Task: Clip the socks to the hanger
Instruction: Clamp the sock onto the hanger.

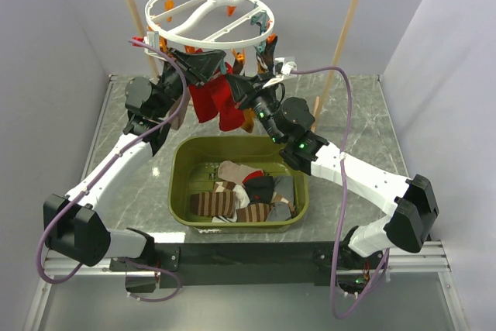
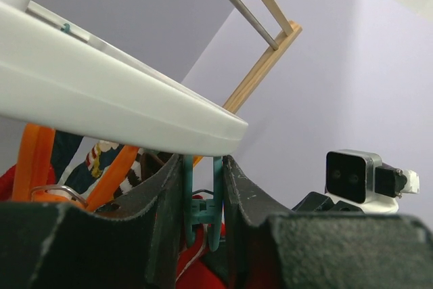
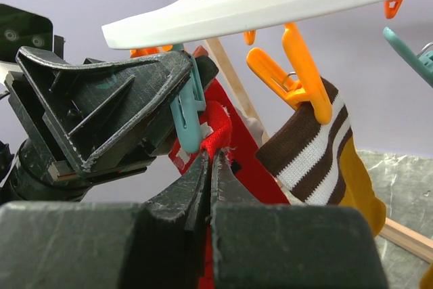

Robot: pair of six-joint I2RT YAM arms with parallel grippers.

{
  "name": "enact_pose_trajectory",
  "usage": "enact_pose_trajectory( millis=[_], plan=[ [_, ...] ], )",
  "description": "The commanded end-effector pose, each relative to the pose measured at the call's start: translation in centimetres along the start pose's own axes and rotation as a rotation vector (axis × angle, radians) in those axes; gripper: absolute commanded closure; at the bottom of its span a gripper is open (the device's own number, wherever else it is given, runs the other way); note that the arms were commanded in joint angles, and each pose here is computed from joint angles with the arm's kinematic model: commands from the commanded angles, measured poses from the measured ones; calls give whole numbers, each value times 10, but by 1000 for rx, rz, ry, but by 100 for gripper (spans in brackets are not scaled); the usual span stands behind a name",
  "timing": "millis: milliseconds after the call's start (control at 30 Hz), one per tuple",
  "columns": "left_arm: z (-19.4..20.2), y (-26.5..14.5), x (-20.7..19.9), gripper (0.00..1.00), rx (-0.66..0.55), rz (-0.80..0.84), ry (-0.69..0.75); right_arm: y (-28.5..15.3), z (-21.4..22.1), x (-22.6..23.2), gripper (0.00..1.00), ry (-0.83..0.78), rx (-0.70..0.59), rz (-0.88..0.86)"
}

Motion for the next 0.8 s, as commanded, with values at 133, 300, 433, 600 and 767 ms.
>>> enact_pose_trajectory(
  millis=[133, 300, 433, 600, 767],
  plan=[
    [-3, -4, -26, 70, 13, 81, 33, 5, -24, 4, 100, 9, -72, -15],
    [-5, -5, -25, 55, 11, 57, 33, 5, -25, 7, 100, 1, -66, -29],
    [-7, -5, -26, 47, 3, 56, 34, 4, -25, 8, 100, 5, -62, -34],
    [-9, -6, -30, 47, -4, 58, 40, 6, -20, 5, 100, -10, -35, -19],
    [-14, -7, -30, 39, -11, 23, 35, 4, -5, -2, 90, -60, 75, 20]
  ],
)
Point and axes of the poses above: each gripper's point midway between its finger pads, its own y axis out along the fingers, its own x axis along the line the jaws close on, z = x × y, the point moved 1 cm from there along -y, back along the fingers, and after that the axes turned 11 degrees about -y, right-handed, at the moved point
